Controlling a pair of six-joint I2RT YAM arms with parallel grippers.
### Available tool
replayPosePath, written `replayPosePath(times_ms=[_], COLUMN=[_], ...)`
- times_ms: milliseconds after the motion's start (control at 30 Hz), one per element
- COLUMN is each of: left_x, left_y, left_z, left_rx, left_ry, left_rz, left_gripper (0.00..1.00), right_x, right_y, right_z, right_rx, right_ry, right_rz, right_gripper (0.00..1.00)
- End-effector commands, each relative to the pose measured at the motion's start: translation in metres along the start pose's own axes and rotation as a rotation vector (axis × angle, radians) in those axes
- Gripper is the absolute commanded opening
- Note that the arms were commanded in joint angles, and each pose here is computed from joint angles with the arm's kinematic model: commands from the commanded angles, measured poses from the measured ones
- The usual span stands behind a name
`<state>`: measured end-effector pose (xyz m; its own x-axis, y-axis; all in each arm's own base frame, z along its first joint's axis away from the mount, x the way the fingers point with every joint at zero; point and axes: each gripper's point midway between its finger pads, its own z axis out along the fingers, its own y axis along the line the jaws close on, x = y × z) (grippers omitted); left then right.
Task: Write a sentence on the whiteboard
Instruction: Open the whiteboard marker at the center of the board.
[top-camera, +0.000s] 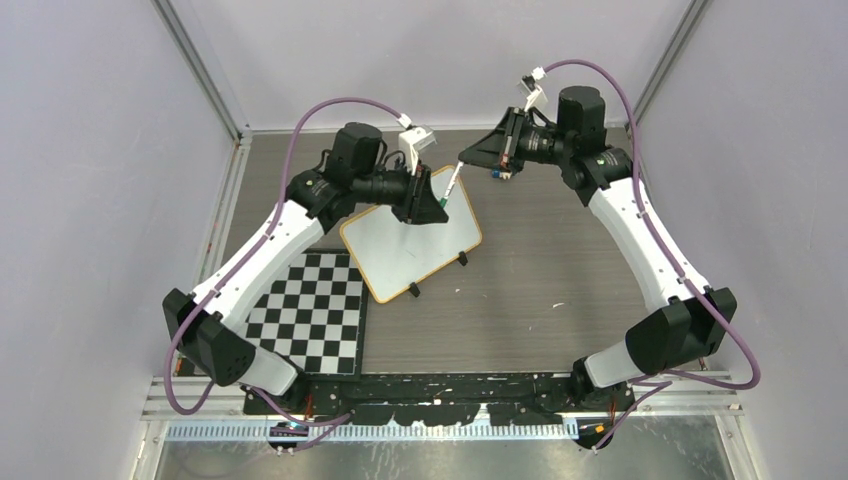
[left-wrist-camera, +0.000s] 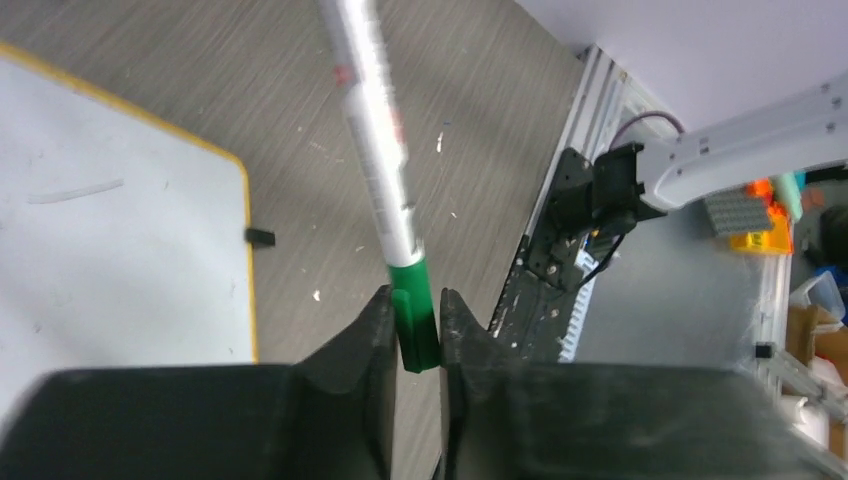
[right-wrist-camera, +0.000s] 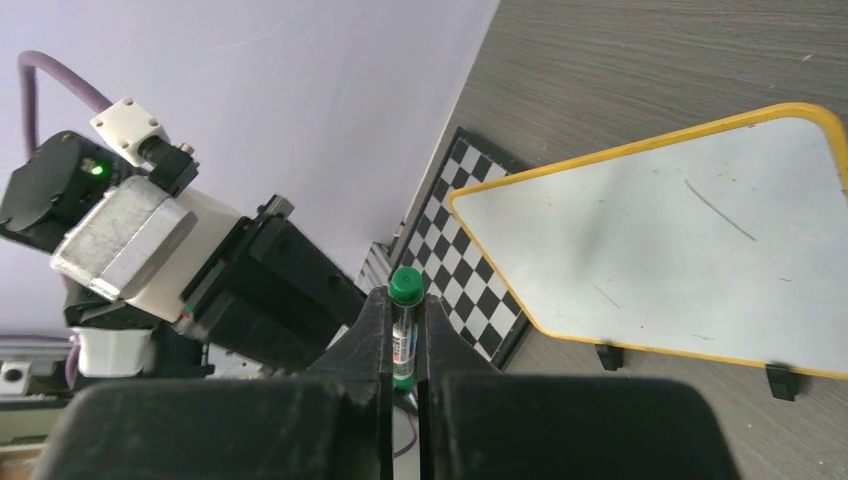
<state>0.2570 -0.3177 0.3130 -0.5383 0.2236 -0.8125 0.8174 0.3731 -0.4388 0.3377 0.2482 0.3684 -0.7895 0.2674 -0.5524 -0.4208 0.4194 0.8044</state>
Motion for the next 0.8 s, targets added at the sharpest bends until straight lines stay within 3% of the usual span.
replayPosePath(times_ms=[0, 200, 300, 433, 767], left_x=[-0.001, 0.031, 0.052, 0.067, 0.086], left_y=[-0.008, -0.012, -0.017, -0.021, -0.034], left_z=[-0.004, -0.026, -0.034, -0.039, -0.030], left_rx=[0.033, 0.048, 0.100, 0.146, 0.164], left_ry=[-0.002, 0.121, 0.197, 0.264, 0.390], left_rz=[0.055, 0.210, 0.266, 0.289, 0.434], left_gripper=[0.03, 0.00, 0.00, 0.00, 0.00], right_x=[0.001, 0.043, 0.069, 0.087, 0.141], right_y=[0.036, 0.025, 0.019, 0.015, 0.014], right_z=[-0.013, -0.030, -0.043, -0.051, -0.045], right_rx=[-0.110, -0.105, -0.098, -0.080, -0.121], right_ry=[0.004, 0.223, 0.334, 0.410, 0.630], right_rz=[-0.056, -0.123, -0.132, -0.160, -0.137], right_gripper=[0.02, 0.55, 0.67, 0.74, 0.72])
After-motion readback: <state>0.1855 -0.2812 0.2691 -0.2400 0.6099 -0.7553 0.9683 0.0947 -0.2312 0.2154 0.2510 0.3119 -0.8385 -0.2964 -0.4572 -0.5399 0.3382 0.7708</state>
